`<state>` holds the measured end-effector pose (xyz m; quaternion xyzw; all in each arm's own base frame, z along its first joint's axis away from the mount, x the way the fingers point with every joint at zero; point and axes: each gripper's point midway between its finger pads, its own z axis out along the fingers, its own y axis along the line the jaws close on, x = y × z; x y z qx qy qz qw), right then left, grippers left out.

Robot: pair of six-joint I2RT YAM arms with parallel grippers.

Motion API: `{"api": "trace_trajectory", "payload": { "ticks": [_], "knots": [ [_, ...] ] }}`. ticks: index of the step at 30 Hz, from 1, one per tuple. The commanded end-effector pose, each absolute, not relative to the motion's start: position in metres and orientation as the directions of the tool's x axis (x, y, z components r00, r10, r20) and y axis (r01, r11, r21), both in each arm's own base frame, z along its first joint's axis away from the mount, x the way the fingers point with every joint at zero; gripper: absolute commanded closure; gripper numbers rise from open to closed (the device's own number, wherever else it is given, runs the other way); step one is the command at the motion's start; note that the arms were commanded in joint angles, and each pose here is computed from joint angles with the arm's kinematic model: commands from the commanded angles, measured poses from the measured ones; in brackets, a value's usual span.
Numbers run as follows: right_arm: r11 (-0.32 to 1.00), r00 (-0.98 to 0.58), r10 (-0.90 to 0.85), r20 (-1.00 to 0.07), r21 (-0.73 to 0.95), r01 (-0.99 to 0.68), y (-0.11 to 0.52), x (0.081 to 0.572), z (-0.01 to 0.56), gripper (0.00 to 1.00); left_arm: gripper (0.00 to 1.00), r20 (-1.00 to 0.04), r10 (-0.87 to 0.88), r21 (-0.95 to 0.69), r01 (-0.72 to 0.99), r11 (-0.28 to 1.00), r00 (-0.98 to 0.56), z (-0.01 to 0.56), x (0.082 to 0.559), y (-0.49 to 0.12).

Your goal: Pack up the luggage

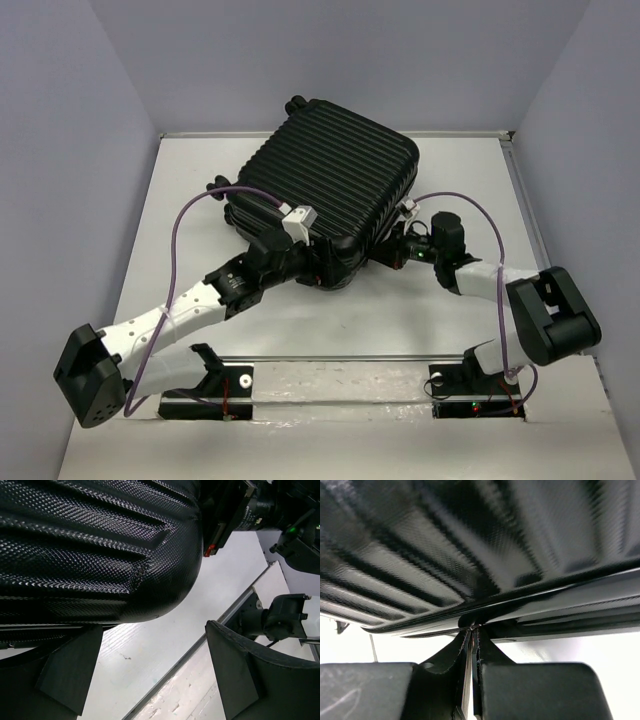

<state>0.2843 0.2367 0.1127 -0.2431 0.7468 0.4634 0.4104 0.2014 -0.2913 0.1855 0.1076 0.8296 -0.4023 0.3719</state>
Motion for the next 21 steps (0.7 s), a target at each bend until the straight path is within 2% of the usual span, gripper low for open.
{"api": "trace_trajectory", "payload": {
  "ticks": [1,9,14,19,20,21],
  "knots": [
    [0.454,-0.494,0.03,-0.869,0.452,-0.767,0.256,0.269,0.128,0.93,0.05,-0.802,-0.263,-0.567,0.543,0.62,-0.537,0.255,0.237,-0.305],
    [0.523,-0.56,-0.014,-0.829,0.471,-0.71,0.283,0.196,0.11,0.93,0.05,-0.824,-0.343,-0.553,0.511,0.658,-0.451,0.283,0.27,-0.312],
    [0.449,-0.575,-0.017,-0.818,0.507,-0.736,0.307,0.141,0.118,0.93,0.07,-0.813,-0.38,-0.576,0.518,0.632,-0.441,0.298,0.275,-0.32],
    [0.433,-0.549,0.084,-0.831,0.527,-0.731,0.355,0.135,0.137,0.93,0.09,-0.785,-0.401,-0.618,0.549,0.562,-0.473,0.31,0.272,-0.341],
    [0.417,-0.523,0.17,-0.835,0.542,-0.73,0.366,0.143,0.155,0.93,0.1,-0.782,-0.403,-0.622,0.551,0.556,-0.475,0.311,0.272,-0.344],
    [0.46,-0.512,0.224,-0.829,0.553,-0.694,0.367,0.152,0.155,0.93,0.12,-0.792,-0.391,-0.611,0.594,0.524,-0.469,0.332,0.27,-0.353]
  ]
}}
